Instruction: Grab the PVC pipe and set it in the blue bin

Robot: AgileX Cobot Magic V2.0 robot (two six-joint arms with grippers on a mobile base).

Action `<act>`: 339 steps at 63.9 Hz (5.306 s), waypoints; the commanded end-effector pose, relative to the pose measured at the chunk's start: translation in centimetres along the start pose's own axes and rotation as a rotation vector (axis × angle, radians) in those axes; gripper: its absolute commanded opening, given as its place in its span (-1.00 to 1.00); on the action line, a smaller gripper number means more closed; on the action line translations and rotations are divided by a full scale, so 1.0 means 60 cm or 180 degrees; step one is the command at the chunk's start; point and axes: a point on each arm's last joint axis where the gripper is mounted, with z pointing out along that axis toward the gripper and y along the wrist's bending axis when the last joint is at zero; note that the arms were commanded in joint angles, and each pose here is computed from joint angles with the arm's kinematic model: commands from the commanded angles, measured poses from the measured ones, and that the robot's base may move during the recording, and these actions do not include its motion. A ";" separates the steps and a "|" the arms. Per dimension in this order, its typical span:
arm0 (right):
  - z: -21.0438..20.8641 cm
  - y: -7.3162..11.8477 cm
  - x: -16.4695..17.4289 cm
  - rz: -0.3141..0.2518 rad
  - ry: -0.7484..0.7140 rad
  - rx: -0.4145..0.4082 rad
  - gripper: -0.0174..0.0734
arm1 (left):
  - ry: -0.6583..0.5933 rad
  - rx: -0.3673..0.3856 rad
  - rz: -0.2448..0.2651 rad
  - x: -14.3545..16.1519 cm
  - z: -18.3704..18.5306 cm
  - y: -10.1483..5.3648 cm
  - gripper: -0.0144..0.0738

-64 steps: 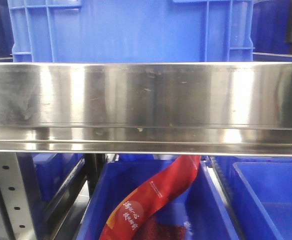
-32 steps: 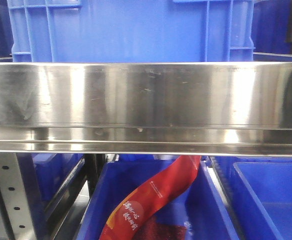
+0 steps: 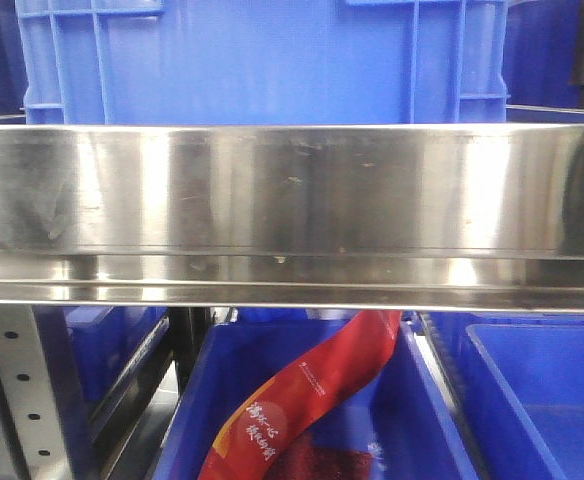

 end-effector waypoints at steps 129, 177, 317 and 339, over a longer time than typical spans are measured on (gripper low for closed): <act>-0.324 0.080 0.210 0.0194 -0.1647 0.0653 -0.98 | -0.1597 -0.0333 -0.0289 0.225 -0.385 0.001 -0.92; -0.327 0.057 0.327 0.0025 -0.2188 0.1387 -0.98 | -0.1597 -0.0333 -0.0289 0.225 -0.385 0.001 -0.92; -0.317 0.059 0.548 0.0250 -0.1644 0.2240 -0.98 | -0.1582 -0.0473 -0.0141 0.246 -0.392 0.006 -0.92; -0.317 0.059 0.548 0.0250 -0.1644 0.2240 -0.98 | -0.1428 -0.1069 0.0209 0.407 -0.423 0.018 -0.92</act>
